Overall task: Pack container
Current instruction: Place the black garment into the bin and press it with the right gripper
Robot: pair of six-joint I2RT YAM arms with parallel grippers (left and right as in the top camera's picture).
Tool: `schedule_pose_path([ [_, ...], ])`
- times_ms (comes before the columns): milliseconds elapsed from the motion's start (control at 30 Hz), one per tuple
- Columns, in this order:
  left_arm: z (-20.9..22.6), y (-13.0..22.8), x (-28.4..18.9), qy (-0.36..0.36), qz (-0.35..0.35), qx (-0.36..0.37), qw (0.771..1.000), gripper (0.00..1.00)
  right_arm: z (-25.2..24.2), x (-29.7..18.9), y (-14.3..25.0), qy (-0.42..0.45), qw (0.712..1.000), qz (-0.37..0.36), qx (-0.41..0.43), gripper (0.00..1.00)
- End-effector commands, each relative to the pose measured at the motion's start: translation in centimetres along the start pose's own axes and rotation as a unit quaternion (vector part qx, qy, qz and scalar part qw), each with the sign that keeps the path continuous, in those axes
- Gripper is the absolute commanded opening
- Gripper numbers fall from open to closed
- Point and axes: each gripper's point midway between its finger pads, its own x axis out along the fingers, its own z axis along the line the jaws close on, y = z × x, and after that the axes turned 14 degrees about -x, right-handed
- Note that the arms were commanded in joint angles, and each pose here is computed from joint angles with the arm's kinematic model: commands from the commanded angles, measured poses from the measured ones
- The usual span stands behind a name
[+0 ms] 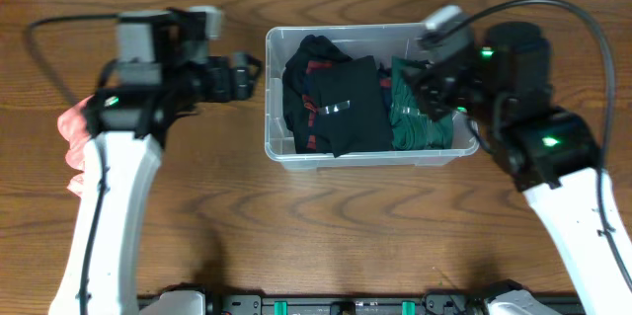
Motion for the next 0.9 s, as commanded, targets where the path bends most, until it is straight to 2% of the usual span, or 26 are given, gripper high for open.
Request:
schedule_pose_path([
  [0,3.2,-1.1,-2.4,-0.057,-0.034,-0.064,0.996,0.92,3.5,3.5,-0.7,-0.059,0.997,-0.004,-0.043,0.58],
  [133,5.4,-0.5,-3.5,-0.083,-0.026,-0.098,0.991,0.93,5.9,9.3,0.7,-0.094,0.994,0.022,-0.052,0.59],
  [233,6.2,0.0,-3.8,-0.092,-0.017,-0.111,0.989,0.92,7.4,14.3,4.2,-0.118,0.990,0.069,-0.045,0.60],
  [333,6.3,0.1,-3.8,-0.094,-0.015,-0.112,0.989,0.93,7.5,18.5,9.5,-0.107,0.983,0.146,-0.013,0.64],
  [433,6.3,0.3,-3.8,-0.095,-0.011,-0.114,0.989,0.93,7.8,20.9,14.2,-0.107,0.973,0.205,0.021,0.68],
  [533,6.3,0.4,-3.8,-0.096,-0.009,-0.115,0.989,0.93,8.6,21.6,16.5,-0.116,0.963,0.239,0.038,0.68],
  [733,6.4,0.5,-3.8,-0.096,-0.009,-0.115,0.989,0.93,8.6,20.9,15.3,-0.115,0.966,0.228,0.033,0.69],
  [867,7.2,0.6,-4.1,-0.119,-0.011,-0.118,0.986,0.96,7.1,18.3,11.1,-0.093,0.979,0.180,0.026,0.75],
])
